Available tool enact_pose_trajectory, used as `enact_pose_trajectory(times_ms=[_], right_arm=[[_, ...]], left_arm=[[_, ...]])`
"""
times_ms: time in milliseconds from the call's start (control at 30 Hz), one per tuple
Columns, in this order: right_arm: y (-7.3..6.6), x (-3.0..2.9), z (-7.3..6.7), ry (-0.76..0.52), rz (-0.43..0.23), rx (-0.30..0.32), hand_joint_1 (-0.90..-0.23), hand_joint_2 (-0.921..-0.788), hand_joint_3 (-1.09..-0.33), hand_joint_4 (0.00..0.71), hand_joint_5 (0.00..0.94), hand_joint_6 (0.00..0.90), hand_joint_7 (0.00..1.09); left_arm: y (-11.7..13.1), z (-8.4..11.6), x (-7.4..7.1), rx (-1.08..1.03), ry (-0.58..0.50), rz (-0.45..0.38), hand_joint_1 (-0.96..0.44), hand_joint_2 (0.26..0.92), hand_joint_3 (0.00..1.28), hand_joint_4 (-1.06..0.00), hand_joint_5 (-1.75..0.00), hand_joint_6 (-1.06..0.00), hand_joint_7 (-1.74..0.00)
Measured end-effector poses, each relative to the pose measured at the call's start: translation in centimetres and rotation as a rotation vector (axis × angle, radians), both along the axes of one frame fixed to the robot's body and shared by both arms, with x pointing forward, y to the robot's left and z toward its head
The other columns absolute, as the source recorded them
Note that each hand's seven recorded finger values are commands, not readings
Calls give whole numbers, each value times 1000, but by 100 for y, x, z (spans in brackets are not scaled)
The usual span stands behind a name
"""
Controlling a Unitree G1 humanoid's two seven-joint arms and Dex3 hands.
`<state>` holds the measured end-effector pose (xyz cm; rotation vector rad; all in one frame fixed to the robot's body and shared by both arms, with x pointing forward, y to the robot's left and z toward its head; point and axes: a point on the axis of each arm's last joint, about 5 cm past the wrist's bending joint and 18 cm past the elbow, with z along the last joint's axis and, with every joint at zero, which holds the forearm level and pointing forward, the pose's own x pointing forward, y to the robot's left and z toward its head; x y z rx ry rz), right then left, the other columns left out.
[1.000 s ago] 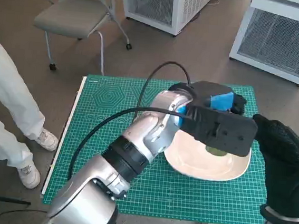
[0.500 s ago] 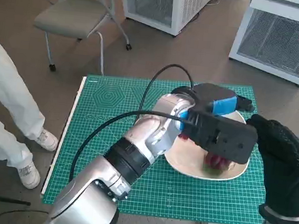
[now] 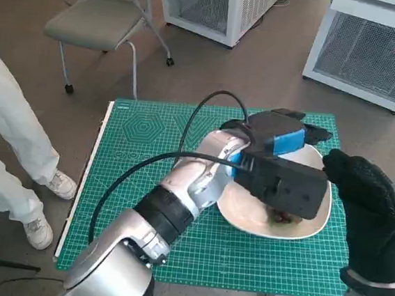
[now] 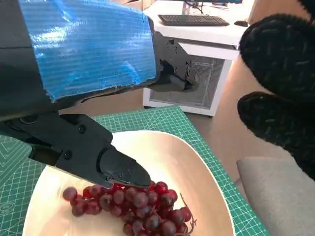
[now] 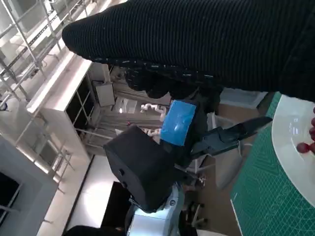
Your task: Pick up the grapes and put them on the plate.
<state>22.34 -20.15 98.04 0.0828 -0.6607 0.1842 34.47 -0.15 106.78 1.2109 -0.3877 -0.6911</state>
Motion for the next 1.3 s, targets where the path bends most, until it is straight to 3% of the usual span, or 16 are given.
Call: enact_pose_trajectory(times_ms=[267, 500, 700, 933, 1100, 1300], right_arm=[[5, 9, 4, 0, 4, 1, -449, -921, -624, 427, 652, 173, 963], [-5, 12, 12, 1, 8, 7, -450, -921, -623, 428, 652, 174, 962], [-23, 10, 29, -2, 8, -2, -452, -921, -619, 430, 650, 177, 959], [-37, 13, 53, -8, 11, -13, -451, -921, -618, 432, 646, 180, 956], [-42, 32, 62, -9, 15, -18, -449, -921, -618, 432, 643, 181, 954], [-38, 78, 63, -3, 23, -19, -449, -921, -617, 432, 638, 184, 950]], left_arm=[[198, -39, 39, -109, 5, 3, -309, 899, 22, -148, -17, -344, -8], [588, -144, 39, -423, 65, -27, -276, 899, 12, -187, -19, -365, -15], [966, -409, -14, -759, 150, -52, -314, 893, 4, -192, -9, -337, -4], [1379, -879, -187, -1102, 268, -63, -326, 891, 1, -206, -9, -296, -1], [1630, -1141, -326, -1182, 323, -36, -367, 894, 1, -228, -12, -299, -3], [1829, -1270, -451, -1210, 337, -26, -395, 899, 2, -258, -15, -308, -5]])
